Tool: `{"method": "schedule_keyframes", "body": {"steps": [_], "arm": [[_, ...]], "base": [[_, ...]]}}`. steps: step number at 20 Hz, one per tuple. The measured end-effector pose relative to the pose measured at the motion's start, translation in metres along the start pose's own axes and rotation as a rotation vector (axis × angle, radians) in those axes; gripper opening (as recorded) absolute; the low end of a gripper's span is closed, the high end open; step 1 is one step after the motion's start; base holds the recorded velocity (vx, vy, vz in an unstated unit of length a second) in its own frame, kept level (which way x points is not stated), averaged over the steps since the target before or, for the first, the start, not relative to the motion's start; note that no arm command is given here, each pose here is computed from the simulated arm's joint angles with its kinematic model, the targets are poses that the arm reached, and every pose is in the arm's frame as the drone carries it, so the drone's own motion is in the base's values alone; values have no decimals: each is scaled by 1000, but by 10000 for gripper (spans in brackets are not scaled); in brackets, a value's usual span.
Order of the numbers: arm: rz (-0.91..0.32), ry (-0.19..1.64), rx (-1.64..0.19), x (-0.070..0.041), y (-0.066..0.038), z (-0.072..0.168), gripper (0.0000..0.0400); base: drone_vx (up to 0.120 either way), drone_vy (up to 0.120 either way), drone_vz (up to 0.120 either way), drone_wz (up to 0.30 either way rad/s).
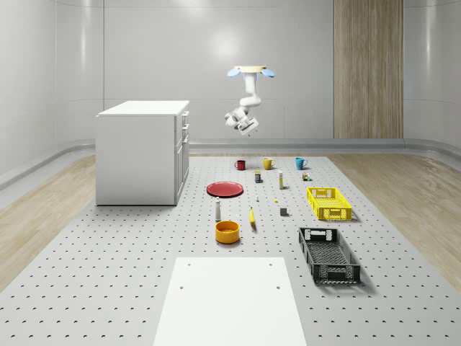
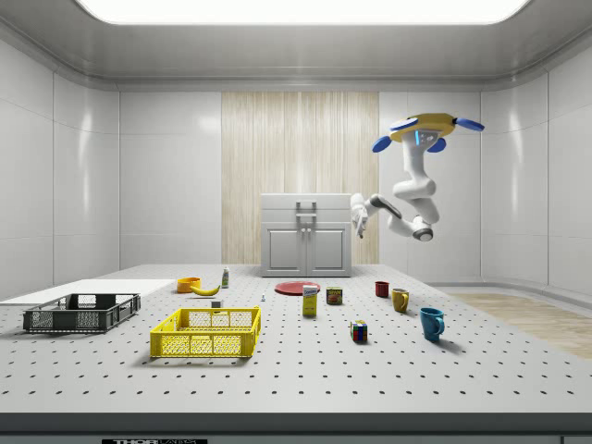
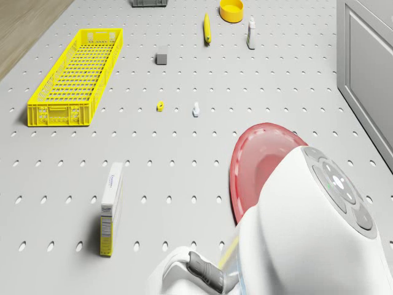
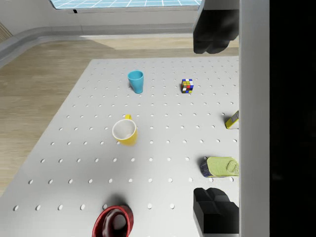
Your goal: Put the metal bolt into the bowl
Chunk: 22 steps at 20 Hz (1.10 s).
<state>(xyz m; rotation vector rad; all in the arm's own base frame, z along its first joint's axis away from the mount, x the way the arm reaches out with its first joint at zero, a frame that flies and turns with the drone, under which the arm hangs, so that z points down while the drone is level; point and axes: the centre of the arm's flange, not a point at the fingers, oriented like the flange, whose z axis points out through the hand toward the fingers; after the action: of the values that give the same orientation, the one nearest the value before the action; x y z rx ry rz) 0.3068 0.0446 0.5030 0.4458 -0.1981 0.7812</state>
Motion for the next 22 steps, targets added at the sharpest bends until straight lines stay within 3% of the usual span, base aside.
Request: {"method": "schedule_keyframes", "body": {"steps": [4, 8, 22], "arm": [[-6, 172, -168, -17, -17, 2, 400], [-9, 259, -251, -25, -25, 6, 400], [-12, 336, -322, -32, -31, 9, 400]], "base": [[120, 0, -120, 0], [120, 0, -120, 0], [120, 0, -120, 0]]}}
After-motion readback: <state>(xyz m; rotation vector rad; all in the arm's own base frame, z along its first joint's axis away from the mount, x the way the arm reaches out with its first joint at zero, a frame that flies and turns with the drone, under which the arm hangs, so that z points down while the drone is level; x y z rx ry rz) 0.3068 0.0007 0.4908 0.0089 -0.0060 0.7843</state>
